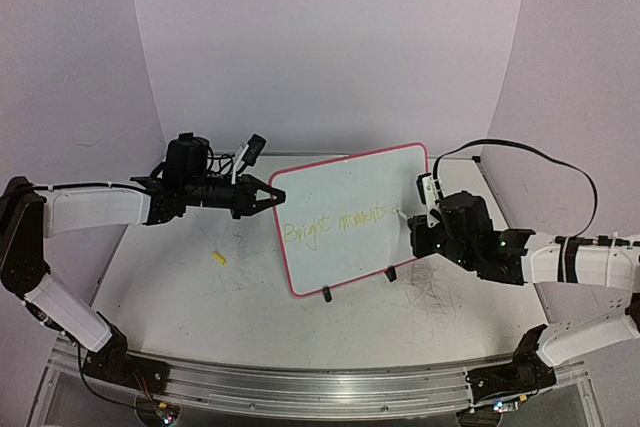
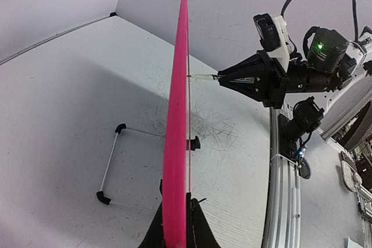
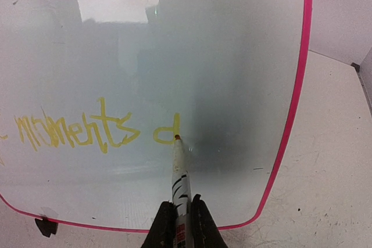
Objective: Write a sentence on the whiteboard
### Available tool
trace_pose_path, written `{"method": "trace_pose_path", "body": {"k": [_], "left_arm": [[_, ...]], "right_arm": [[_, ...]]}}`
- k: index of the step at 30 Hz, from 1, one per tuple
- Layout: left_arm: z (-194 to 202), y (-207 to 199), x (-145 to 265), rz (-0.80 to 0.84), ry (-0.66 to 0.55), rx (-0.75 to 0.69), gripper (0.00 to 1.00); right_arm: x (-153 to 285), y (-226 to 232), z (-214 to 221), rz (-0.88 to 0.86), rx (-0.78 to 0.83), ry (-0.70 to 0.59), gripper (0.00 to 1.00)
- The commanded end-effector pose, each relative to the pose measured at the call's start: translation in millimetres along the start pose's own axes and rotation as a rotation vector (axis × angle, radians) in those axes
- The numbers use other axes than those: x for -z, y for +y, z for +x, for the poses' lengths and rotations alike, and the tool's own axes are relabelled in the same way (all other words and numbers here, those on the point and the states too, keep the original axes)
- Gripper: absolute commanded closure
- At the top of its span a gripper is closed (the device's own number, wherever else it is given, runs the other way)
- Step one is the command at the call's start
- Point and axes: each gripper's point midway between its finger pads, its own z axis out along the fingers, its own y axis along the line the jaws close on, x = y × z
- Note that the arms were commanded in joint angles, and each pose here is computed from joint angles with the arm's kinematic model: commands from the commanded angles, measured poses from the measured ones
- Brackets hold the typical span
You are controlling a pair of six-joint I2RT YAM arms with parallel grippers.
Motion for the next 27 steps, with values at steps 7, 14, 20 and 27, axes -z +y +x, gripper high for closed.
{"method": "trace_pose_path", "body": {"k": [7, 14, 20, 27], "left_arm": [[25, 13, -6, -0.061, 0.085, -0.076, 1.0], [24, 15, -6, -0.068, 0.084, -0.08, 1.0], [24, 15, -5, -0.076, 0.084, -0.08, 1.0], [22, 15, -3, -0.086, 0.08, -0.082, 1.0]], "right_arm": [[11, -8, -12, 0.02, -0.027, -0.026, 1.0], [36, -23, -32, 0.052, -0.034, -0.114, 1.0], [29, -14, -32, 0.017, 0.005, -0.096, 1.0], [28, -7, -31, -0.016, 0.014, -0.088, 1.0]]}}
